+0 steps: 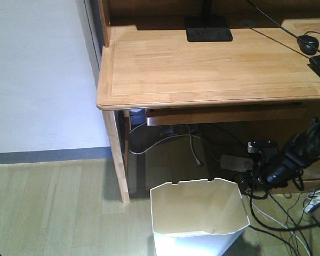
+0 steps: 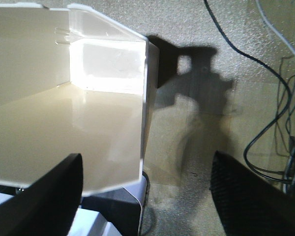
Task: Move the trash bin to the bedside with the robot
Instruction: 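Lower the right gripper onto the rim of the white trash bin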
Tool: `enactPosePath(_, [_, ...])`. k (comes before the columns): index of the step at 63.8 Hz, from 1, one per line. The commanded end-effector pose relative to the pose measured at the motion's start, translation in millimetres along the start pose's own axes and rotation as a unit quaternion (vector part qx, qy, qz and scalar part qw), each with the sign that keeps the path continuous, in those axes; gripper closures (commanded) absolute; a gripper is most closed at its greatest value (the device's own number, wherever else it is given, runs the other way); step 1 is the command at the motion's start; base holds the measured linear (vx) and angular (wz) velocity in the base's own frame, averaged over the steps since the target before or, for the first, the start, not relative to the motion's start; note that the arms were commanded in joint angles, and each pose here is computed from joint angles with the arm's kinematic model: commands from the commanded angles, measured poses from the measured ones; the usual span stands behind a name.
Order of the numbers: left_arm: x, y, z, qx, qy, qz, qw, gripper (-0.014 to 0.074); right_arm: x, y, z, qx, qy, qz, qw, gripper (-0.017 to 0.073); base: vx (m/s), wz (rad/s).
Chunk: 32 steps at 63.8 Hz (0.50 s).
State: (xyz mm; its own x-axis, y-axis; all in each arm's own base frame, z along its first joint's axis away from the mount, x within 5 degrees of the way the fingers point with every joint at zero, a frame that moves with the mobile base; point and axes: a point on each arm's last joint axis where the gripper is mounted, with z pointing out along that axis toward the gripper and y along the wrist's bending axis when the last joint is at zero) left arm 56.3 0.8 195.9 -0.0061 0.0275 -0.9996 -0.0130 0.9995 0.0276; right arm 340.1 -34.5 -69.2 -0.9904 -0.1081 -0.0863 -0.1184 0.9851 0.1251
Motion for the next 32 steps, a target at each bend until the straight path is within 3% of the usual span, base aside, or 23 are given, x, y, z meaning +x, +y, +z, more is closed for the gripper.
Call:
enactPosePath(1, [-3.2,-0.5,-0.3,0.004,-0.035,-0.012,0.999,0.0600,-20.0,-4.7,1.4,0.000,-0.027,0.003,1.000,0.0061,0.00,0.00])
enactPosePath(32, [-3.2,-0.5,-0.3,0.004,-0.035,-0.012,0.999,0.0600,-41.2,-13.8,81.5,-0.052,0.005,-0.006,0.999,0.0145,0.00,0.00])
